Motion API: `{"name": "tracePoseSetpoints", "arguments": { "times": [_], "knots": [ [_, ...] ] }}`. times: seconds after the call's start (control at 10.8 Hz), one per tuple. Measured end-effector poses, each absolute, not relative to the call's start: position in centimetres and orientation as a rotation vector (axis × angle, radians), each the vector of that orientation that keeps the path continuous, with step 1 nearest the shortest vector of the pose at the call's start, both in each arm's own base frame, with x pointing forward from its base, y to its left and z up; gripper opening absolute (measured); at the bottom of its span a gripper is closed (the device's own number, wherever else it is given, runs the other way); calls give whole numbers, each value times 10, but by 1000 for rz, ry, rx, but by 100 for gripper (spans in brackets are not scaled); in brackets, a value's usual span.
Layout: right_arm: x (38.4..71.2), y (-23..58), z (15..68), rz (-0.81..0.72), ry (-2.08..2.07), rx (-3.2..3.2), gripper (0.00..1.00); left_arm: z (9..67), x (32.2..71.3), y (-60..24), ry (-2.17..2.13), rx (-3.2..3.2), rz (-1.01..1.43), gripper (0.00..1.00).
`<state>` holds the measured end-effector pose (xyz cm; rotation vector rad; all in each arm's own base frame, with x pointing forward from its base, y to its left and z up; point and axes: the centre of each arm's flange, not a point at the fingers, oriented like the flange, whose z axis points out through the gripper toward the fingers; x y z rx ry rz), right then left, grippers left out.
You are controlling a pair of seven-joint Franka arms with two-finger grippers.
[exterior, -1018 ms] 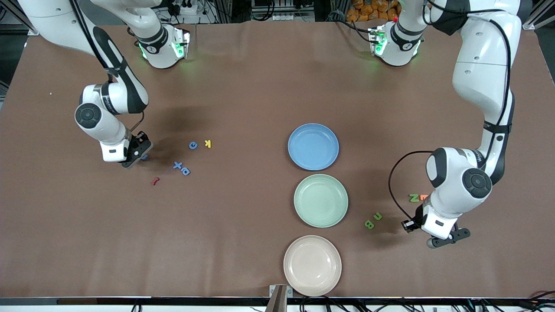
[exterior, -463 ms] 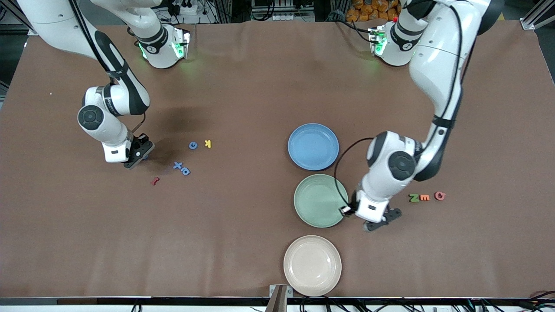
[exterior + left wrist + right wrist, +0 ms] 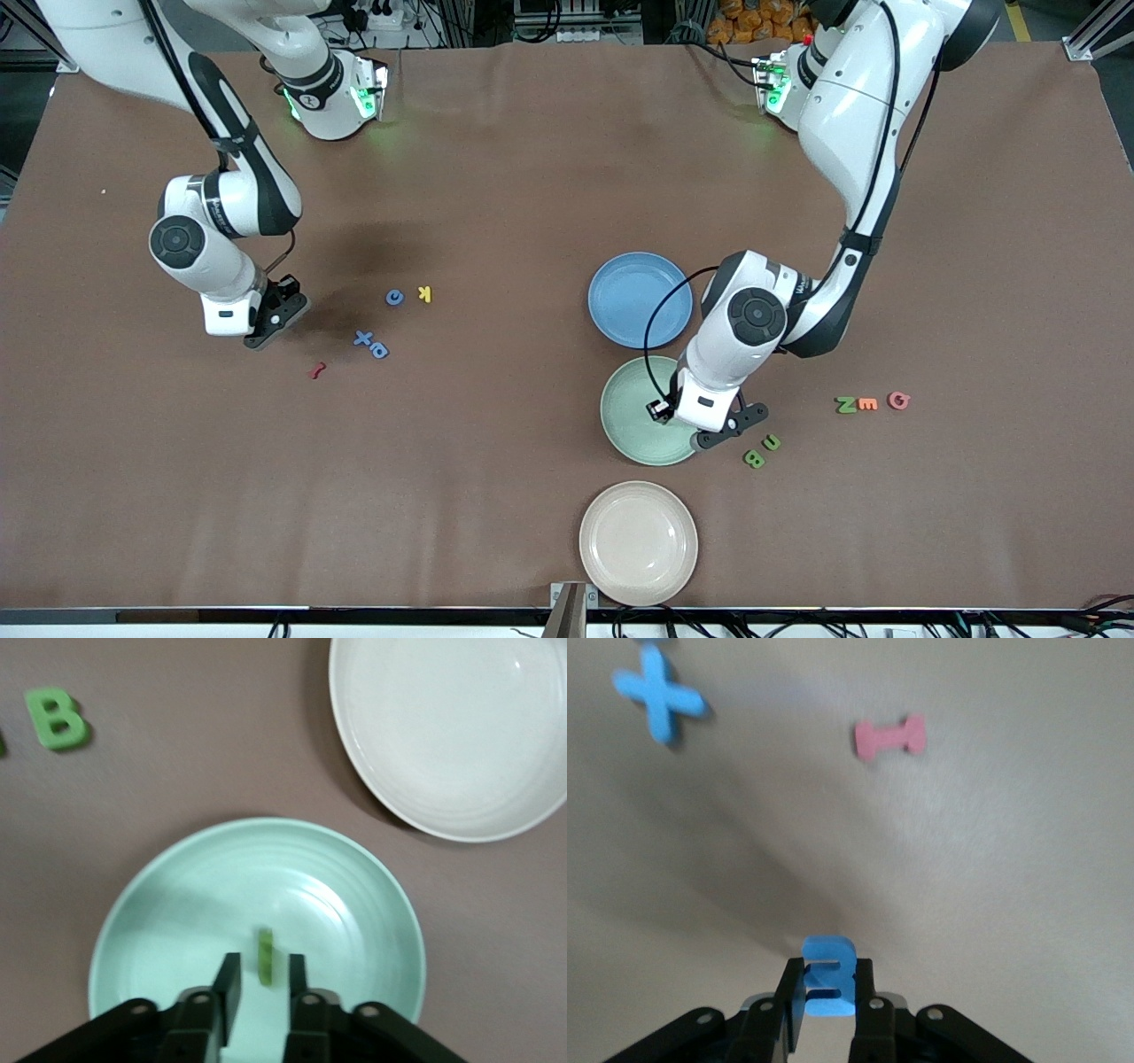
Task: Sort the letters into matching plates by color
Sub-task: 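Drop the green letter on the green plate with the left gripper, then place the blue m on the blue plate while the left gripper grasps green n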
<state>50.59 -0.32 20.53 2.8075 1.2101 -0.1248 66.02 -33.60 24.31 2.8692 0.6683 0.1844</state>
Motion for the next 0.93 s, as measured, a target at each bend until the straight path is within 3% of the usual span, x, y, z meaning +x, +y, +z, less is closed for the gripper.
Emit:
{"name": "tracePoseSetpoints", "arguments": {
  "times": [0.46, 0.56, 0.93],
  "knots": [
    [508, 126, 262, -113, 971, 2998, 26, 230, 694, -236, 780, 2932, 213, 94],
    [503, 161, 267, -100, 894, 3024, 26, 225, 699, -216, 823, 2928, 204, 100],
    [463, 313, 288, -32, 538, 3139, 26, 186, 695, -216, 1040, 2863, 160, 100]
  ]
}}
